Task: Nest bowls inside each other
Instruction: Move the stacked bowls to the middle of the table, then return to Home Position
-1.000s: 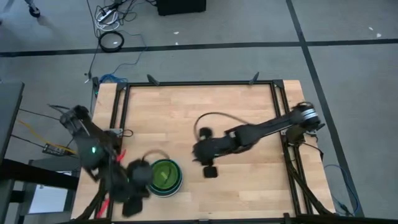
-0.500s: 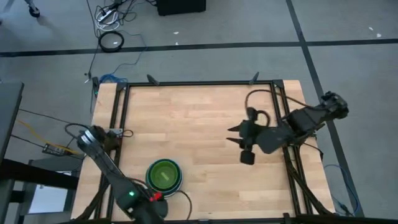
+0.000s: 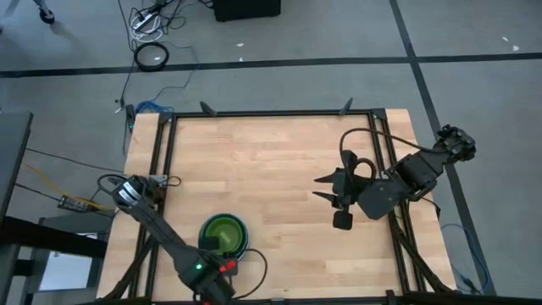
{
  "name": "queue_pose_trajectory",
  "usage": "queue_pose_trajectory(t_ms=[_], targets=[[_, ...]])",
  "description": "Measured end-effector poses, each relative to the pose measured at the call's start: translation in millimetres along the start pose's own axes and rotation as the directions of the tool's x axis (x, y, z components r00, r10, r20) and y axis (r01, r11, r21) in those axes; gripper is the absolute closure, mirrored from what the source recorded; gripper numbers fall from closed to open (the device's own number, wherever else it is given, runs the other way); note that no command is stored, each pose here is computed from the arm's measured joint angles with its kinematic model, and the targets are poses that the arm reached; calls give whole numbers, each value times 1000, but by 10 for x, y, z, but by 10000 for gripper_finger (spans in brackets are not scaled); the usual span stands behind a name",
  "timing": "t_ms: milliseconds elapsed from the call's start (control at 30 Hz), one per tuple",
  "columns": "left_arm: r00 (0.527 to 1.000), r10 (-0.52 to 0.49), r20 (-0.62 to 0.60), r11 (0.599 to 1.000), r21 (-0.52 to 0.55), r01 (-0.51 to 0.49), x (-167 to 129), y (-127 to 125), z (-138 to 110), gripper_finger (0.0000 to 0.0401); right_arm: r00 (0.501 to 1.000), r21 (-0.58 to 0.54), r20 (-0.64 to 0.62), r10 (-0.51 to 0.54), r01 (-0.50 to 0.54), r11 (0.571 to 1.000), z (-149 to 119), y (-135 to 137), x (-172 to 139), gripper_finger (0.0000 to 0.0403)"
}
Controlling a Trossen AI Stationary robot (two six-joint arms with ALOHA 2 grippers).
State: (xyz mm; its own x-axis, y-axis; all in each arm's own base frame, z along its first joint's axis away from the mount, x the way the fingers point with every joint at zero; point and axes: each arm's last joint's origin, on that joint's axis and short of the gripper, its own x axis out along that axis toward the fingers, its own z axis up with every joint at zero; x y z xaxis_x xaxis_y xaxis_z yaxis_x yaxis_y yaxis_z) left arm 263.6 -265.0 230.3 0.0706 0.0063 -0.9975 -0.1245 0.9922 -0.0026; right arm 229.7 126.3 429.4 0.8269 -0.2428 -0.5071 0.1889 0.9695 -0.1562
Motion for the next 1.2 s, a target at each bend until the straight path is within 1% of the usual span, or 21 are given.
queue_pose_trajectory(t_ms=[133, 300, 433, 533, 633, 700, 800, 867, 933, 1000, 1033, 1067, 1100, 1133, 1200], targets=[[995, 104, 0, 995, 8, -104, 201, 148, 7, 335, 1000, -1, -1, -1, 1, 1000, 0, -1, 2, 275], [970, 238, 37, 970, 28, -239, 365, 431, 164, 335, 1000, -1, -6, -4, 4, 1000, -17, 6, 17, 275], [937, 346, 56, 936, 49, -349, 436, 728, 353, 335, 1000, 6, -12, -8, 8, 1000, -42, 18, 41, 275], [915, 399, 60, 915, 34, -402, 456, 955, 513, 335, 1000, 11, -24, -12, 12, 1000, -76, 31, 68, 275], [878, 471, 81, 878, 50, -476, 453, 1180, 659, 335, 999, 14, -30, -15, 15, 1000, -96, 40, 86, 275], [867, 491, 84, 868, 39, -495, 416, 1340, 744, 335, 999, 18, -36, -17, 17, 1000, -111, 44, 96, 275], [872, 473, 125, 880, -20, -475, 267, 1489, 852, 335, 999, 41, -39, -30, 31, 999, -135, 50, 116, 275], [878, 435, 202, 900, -55, -433, 21, 1520, 884, 335, 997, 30, -50, -55, 56, 998, -169, 48, 135, 275], [865, 390, 316, 920, -105, -377, -341, 1535, 874, 335, 995, -3, -67, -68, 68, 998, -218, 55, 164, 275], [816, 364, 449, 931, -160, -327, -744, 1558, 793, 335, 994, -44, -68, -85, 82, 996, -260, 73, 205, 275], [778, 346, 524, 938, -182, -294, -966, 1576, 733, 335, 992, -55, -64, -104, 101, 993, -279, 77, 223, 275], [723, 332, 606, 943, -205, -262, -1204, 1596, 653, 335, 990, -60, -59, -128, 125, 990, -295, 78, 238, 275], [658, 312, 685, 950, -217, -225, -1447, 1620, 549, 335, 988, -67, -51, -147, 143, 987, -308, 80, 250, 275], [575, 295, 763, 955, -224, -192, -1690, 1652, 433, 335, 987, -89, -40, -154, 150, 985, -311, 90, 257, 275], [403, 235, 885, 971, -198, -130, -2124, 1723, 203, 335, 988, -159, -7, -156, 153, 975, -307, 125, 280, 275]])
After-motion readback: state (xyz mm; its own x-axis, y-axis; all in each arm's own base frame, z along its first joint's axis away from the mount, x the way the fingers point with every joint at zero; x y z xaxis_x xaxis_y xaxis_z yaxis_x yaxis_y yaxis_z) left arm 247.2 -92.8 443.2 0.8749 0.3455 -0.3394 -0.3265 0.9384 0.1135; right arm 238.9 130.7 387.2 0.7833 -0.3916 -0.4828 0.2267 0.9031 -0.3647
